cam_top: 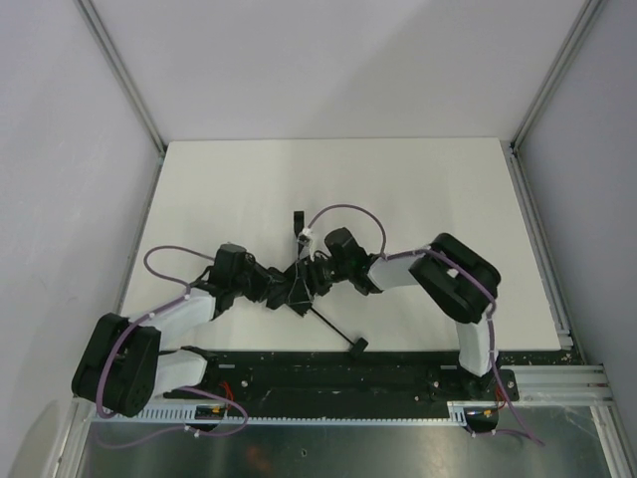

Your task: Put away the umbrella

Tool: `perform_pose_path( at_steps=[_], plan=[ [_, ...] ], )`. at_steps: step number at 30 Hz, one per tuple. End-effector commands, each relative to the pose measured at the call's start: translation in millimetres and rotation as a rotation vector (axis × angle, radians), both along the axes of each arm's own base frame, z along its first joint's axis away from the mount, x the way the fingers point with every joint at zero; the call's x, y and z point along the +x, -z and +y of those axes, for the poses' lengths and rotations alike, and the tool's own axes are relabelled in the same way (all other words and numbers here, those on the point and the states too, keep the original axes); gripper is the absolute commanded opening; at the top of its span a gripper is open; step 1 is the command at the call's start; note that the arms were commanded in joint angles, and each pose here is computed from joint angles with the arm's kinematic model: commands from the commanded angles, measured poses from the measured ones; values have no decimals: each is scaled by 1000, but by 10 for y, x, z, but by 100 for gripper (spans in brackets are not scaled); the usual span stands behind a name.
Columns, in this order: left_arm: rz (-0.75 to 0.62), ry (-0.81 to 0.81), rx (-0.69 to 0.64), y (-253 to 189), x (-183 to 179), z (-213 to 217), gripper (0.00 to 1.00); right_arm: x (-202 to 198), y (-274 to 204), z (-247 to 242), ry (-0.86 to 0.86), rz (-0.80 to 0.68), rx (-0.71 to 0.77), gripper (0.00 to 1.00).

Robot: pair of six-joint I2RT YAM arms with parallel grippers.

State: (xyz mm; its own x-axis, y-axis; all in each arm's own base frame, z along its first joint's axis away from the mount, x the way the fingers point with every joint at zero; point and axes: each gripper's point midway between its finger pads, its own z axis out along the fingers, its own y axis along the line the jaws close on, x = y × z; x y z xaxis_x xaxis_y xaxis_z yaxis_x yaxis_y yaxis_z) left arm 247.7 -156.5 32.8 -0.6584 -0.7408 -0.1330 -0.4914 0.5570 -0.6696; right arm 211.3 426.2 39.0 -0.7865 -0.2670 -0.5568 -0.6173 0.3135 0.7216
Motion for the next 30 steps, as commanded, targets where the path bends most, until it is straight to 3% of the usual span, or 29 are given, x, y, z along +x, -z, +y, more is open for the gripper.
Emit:
perform_pose_path(
  at_steps=[1,4,10,16,21,24,30],
  plan=[
    [105,-16,214,447,-247,377,0,46,8,-326,43,-198,-258,70],
    [157,-10,199,488,-306,344,0,163,-236,-344,73,-390,-321,76],
    [280,-15,192,576,-430,322,0,199,-481,-232,82,-748,-427,80],
    [306,-18,193,568,-465,323,0,219,-432,10,100,-956,-500,79],
    [329,-23,183,558,-494,309,0,212,-153,105,84,-1067,-618,72],
    [342,-26,175,554,-510,295,0,196,112,65,75,-1056,-676,62],
    [317,-21,166,488,-467,272,0,75,543,-98,37,-914,-737,8]
  ],
)
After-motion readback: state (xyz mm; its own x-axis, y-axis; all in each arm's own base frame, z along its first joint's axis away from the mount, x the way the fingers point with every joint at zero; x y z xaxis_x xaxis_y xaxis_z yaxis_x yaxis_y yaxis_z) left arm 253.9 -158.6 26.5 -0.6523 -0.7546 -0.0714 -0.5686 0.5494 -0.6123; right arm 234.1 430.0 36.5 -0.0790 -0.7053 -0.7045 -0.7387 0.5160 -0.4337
